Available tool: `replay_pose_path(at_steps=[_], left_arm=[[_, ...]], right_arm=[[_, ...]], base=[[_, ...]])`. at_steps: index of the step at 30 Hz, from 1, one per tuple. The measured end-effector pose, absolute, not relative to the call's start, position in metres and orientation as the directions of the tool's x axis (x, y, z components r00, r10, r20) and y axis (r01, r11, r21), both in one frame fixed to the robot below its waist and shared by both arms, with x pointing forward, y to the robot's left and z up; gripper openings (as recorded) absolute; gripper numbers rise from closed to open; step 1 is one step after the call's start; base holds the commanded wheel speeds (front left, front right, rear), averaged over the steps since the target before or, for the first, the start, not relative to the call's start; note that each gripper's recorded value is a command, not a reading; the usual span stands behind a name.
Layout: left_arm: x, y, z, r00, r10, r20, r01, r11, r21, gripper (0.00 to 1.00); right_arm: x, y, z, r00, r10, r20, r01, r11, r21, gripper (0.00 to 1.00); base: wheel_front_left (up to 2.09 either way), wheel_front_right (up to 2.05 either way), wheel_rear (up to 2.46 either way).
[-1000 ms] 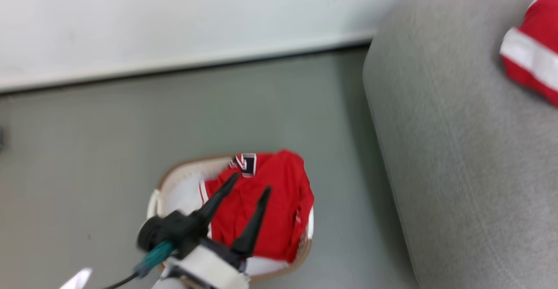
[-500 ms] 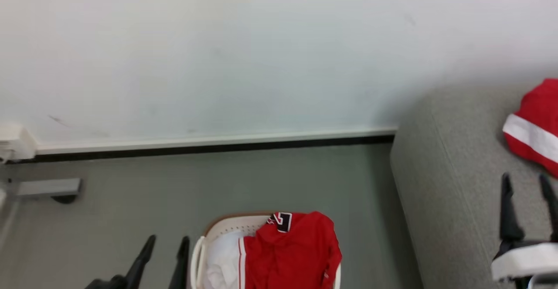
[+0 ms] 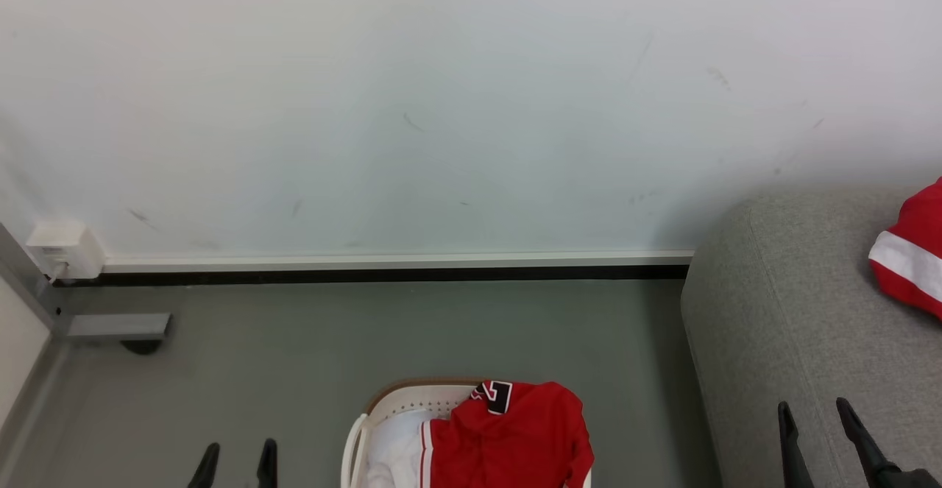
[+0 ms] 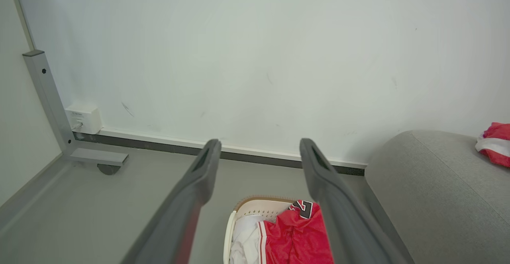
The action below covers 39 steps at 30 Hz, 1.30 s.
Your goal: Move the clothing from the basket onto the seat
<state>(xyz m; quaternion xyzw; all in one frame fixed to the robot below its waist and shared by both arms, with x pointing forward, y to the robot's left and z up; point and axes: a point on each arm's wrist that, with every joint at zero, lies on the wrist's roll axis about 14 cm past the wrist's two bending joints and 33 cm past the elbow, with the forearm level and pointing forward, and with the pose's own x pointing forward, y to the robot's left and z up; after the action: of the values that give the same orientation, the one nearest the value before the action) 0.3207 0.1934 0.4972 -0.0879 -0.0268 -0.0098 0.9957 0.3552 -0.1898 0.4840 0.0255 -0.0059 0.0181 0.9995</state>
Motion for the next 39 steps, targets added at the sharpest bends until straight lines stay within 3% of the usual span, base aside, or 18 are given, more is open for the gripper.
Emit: replay_pose_path(at_steps=[28,39], left_arm=[[0.320,0.194,0.488,0.999,-0.021,0.036,0.027,0.987,-0.161,1.00],[0.355,0.139,0.473,0.978,-0.206,-0.016,0.202,0.970,-0.136,1.00]], right_arm=[[0.345,-0.174,0.464,0.996,0.075,-0.045,-0.070,0.992,0.102,1.00],[0.357,-0.181,0.477,0.999,0.051,-0.008,-0.049,0.994,0.099,1.00]], base=[[0.00,0.00,0.00],[0.00,0.00,0.00]])
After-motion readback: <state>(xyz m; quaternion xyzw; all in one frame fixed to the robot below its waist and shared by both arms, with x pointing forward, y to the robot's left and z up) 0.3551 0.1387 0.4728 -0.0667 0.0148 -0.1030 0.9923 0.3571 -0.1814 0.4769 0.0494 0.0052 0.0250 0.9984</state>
